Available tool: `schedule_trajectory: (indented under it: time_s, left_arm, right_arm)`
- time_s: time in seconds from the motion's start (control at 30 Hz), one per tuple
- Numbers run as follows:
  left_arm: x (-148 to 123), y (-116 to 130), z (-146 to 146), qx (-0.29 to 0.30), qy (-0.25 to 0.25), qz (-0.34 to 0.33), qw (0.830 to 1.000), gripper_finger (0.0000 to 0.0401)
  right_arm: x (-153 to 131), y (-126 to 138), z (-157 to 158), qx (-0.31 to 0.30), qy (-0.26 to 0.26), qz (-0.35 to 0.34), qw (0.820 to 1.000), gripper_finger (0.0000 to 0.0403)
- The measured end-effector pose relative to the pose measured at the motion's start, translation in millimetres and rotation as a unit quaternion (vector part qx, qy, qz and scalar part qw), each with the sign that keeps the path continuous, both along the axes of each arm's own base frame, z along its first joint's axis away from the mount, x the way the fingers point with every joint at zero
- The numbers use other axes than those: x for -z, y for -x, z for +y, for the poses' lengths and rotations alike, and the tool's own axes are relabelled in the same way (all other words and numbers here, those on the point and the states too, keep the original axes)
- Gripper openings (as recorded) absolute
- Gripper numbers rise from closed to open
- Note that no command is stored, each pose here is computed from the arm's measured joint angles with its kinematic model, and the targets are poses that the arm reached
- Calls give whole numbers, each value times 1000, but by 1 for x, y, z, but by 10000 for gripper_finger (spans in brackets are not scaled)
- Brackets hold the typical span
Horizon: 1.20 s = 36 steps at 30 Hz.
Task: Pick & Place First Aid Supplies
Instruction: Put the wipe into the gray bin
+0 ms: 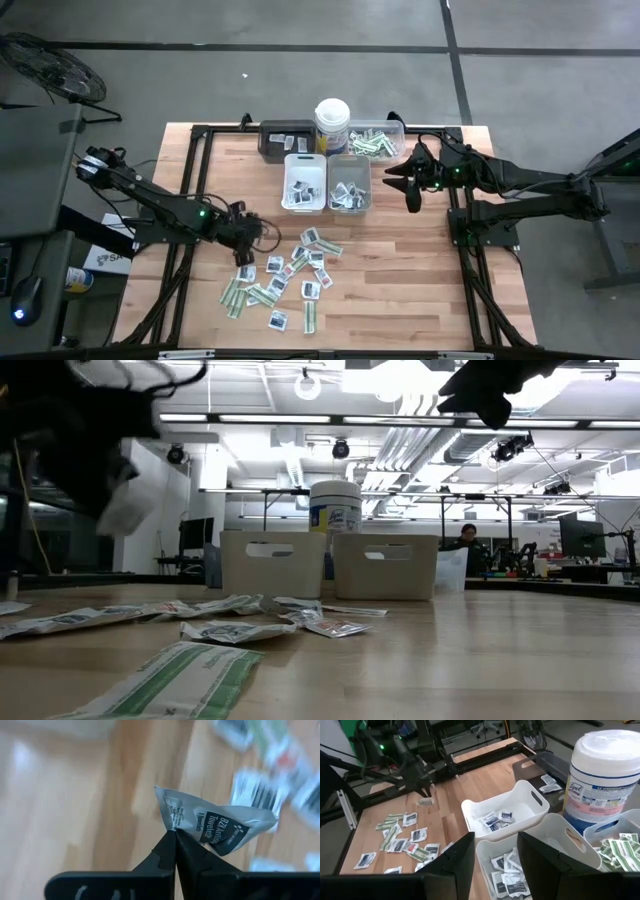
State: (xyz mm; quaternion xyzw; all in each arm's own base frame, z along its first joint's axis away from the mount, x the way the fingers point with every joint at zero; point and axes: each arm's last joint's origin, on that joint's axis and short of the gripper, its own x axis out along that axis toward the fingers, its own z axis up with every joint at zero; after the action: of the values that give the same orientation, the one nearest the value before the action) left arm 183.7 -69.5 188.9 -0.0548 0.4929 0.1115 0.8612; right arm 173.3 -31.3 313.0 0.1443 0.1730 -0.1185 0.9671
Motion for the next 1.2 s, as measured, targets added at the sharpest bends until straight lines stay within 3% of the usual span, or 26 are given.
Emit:
schedule_trajectory:
  time_s: [0.17, 0.33, 0.53, 0.83, 1.2]
  left_arm:
    - [-32, -20, 11, -25, -39, -62, 997, 0]
    - [-68, -47, 43, -43, -99, -112, 988, 0]
    - [-95, -92, 91, 2, -163, -106, 981, 0]
    - [-104, -159, 145, 71, -177, -81, 978, 0]
    - [-74, -236, 162, 123, -157, -54, 979, 0]
  right_arm:
    - [-3, -1, 0, 3, 5, -13, 1000, 142]
    - [-3, -1, -2, 23, 14, -15, 1000, 142]
    - [-3, -1, -3, 38, 19, -15, 999, 142]
    - [-3, -1, -3, 42, 17, -16, 999, 142]
    - [-4, 0, -5, 78, 29, -14, 996, 142]
